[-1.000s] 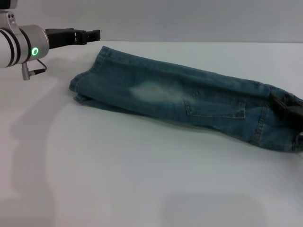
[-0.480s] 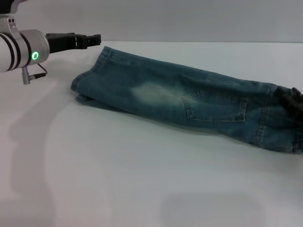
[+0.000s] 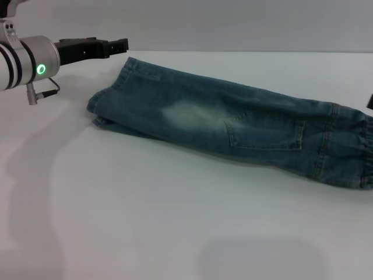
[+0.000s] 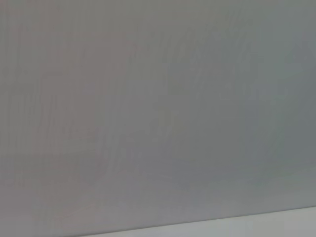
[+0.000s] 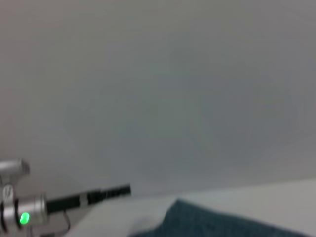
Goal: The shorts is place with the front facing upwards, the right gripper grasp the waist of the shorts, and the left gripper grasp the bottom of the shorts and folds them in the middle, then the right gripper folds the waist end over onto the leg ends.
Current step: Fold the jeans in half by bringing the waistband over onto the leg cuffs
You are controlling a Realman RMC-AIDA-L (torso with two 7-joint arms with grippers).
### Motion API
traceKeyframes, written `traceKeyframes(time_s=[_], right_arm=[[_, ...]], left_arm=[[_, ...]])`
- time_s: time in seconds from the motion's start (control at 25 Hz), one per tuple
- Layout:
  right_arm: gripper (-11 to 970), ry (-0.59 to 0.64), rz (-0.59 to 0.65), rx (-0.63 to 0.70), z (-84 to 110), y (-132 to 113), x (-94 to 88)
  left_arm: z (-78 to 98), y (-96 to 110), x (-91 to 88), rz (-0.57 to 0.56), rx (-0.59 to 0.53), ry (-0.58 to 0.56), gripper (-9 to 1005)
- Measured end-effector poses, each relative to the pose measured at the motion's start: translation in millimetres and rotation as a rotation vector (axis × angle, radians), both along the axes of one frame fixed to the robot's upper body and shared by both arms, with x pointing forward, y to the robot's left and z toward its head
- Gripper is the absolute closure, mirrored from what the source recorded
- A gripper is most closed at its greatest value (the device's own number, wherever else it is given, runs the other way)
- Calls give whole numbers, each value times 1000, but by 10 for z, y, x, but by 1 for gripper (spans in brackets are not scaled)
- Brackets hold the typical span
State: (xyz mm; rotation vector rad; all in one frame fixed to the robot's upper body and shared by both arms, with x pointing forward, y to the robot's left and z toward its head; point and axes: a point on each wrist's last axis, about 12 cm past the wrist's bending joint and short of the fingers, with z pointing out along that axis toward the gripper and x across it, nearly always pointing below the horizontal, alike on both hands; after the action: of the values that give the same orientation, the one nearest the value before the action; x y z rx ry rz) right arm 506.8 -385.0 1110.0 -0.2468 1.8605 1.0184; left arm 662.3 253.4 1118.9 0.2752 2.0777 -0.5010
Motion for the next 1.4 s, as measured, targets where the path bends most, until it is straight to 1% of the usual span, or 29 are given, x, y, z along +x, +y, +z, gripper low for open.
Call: traceKeyframes(time_s=[0.04,0.12,0.2,0.28,0.36,0.52,0.68,0.92,1.16,1.4], right_arm=[[424,32,25,-27,121,-52,36],[424,94,53,-75,291,-125,84],[423,181,72,-160,452,-190,155],[423,257,77,-238,536,-231,219],[423,341,80,-327,612,-251,320],[423,447,100,-450,664,-233,467],[423,539,142,-540,643,-177,556],[423,611,165,-644,524,-101,598],[423,639,149,-665,359,-41,632],[423,636,160,-678,196,90,656]], left_arm=[[0,-2,-1,-3,2,-2,151],[-3,-6,-6,-8,3,-2,151],[-8,-13,-14,-14,0,0,150],[-11,-16,-19,-17,-3,0,150],[-11,-23,-25,-23,-9,-3,150],[-8,-35,-34,-35,-23,-19,151],[-1,-30,-40,-35,-40,-34,151],[10,-32,-40,-42,-40,-52,152],[37,-46,-27,-46,-47,-70,151],[63,-70,-9,-56,-43,-82,151]])
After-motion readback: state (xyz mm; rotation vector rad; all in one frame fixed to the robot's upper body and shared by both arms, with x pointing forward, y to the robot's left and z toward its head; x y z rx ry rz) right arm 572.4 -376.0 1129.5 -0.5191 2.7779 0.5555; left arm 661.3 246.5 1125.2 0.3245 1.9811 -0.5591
